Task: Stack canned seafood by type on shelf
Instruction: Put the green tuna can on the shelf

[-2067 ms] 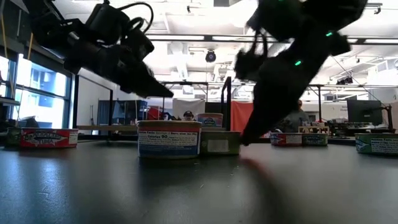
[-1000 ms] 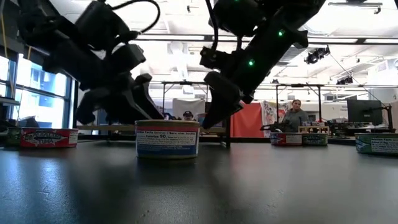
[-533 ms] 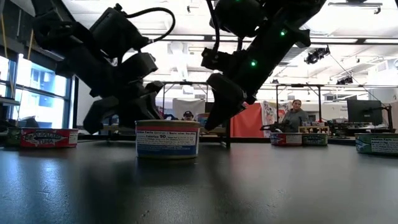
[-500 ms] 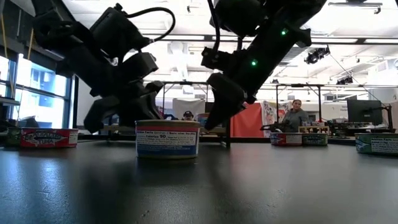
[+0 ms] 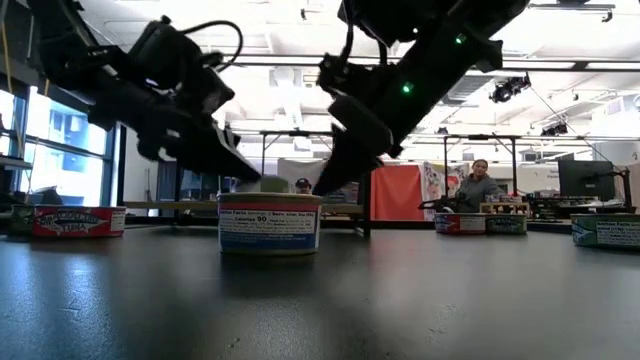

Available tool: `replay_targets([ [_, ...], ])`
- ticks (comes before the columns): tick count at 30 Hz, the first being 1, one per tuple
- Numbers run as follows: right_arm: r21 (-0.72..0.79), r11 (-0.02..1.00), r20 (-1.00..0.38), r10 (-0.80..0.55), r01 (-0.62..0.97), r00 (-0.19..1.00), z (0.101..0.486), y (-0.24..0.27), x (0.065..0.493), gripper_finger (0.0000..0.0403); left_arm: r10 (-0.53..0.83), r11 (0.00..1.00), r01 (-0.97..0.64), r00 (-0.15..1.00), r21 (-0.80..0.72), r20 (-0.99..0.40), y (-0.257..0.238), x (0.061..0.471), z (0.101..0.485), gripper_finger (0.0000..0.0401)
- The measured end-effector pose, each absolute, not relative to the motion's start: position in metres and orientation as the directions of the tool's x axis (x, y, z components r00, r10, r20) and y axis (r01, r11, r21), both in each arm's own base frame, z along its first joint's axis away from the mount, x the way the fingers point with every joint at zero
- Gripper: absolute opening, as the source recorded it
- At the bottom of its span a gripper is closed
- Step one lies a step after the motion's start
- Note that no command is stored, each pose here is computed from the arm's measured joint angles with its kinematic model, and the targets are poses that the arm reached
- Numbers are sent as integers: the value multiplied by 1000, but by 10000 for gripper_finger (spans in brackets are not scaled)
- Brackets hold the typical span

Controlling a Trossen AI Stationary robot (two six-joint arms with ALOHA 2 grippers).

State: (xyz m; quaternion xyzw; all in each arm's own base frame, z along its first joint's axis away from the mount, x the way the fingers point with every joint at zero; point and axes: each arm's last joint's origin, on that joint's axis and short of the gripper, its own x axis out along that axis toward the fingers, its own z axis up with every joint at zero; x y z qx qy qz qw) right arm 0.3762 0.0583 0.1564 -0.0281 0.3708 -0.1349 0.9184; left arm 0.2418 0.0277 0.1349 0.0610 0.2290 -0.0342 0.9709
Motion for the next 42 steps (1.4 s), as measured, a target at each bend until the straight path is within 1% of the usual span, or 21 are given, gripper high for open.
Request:
replay_targets([
  [5, -277, 955, -621, -261, 104, 739, 162, 54, 383, 190, -54, 994, 91, 894, 61, -445, 28, 242, 135, 0],
  [10, -430, 903, -596, -270, -16, 756, 163, 44, 387, 246, -103, 992, 123, 903, 22, -417, 27, 243, 138, 0],
  [12, -485, 872, -599, -276, -66, 752, 158, 40, 389, 256, -111, 992, 129, 907, 15, -406, 27, 243, 139, 0],
  [15, -534, 836, -611, -281, -124, 740, 142, 36, 394, 259, -126, 990, 141, 910, 11, -396, 26, 244, 139, 0],
  [16, -551, 826, -608, -297, -122, 737, 136, 35, 396, 259, -128, 990, 143, 910, 9, -395, 26, 244, 140, 0],
  [18, -578, 814, -578, -353, -63, 735, 125, 32, 401, 259, -128, 990, 143, 911, 9, -392, 26, 244, 140, 0],
  [21, -568, 823, -547, -383, 7, 744, 114, 31, 405, 256, -127, 990, 140, 911, 3, -393, 26, 244, 140, 0],
  [23, -549, 835, -537, -383, 33, 752, 112, 32, 407, 243, -128, 990, 140, 911, 3, -392, 26, 244, 140, 0],
  [26, -521, 851, -536, -383, 62, 752, 113, 32, 407, 199, -126, 990, 140, 911, 8, -392, 26, 244, 140, 0],
  [29, -502, 861, -540, -385, 81, 748, 117, 32, 405, 135, -76, 994, 101, 919, 43, -387, 28, 244, 142, 7],
  [30, -498, 863, -546, -387, 84, 743, 118, 31, 404, 121, -56, 994, 87, 920, 63, -387, 29, 244, 142, 12],
  [31, -487, 868, -550, -388, 93, 740, 121, 31, 403, 122, -42, 992, 85, 923, 94, -384, 29, 244, 143, 18],
  [34, -429, 893, -581, -387, 134, 717, 129, 27, 399, 123, -17, 977, 93, 932, 194, -361, 28, 243, 150, 47],
  [38, -285, 933, -632, -355, 220, 689, 138, 16, 392, 123, -21, 952, 120, 943, 281, -331, 20, 244, 158, 102],
  [42, -218, 936, -644, -351, 276, 680, 138, 5, 392, 123, 7, 947, 92, 952, 307, -305, 14, 252, 167, 162],
])
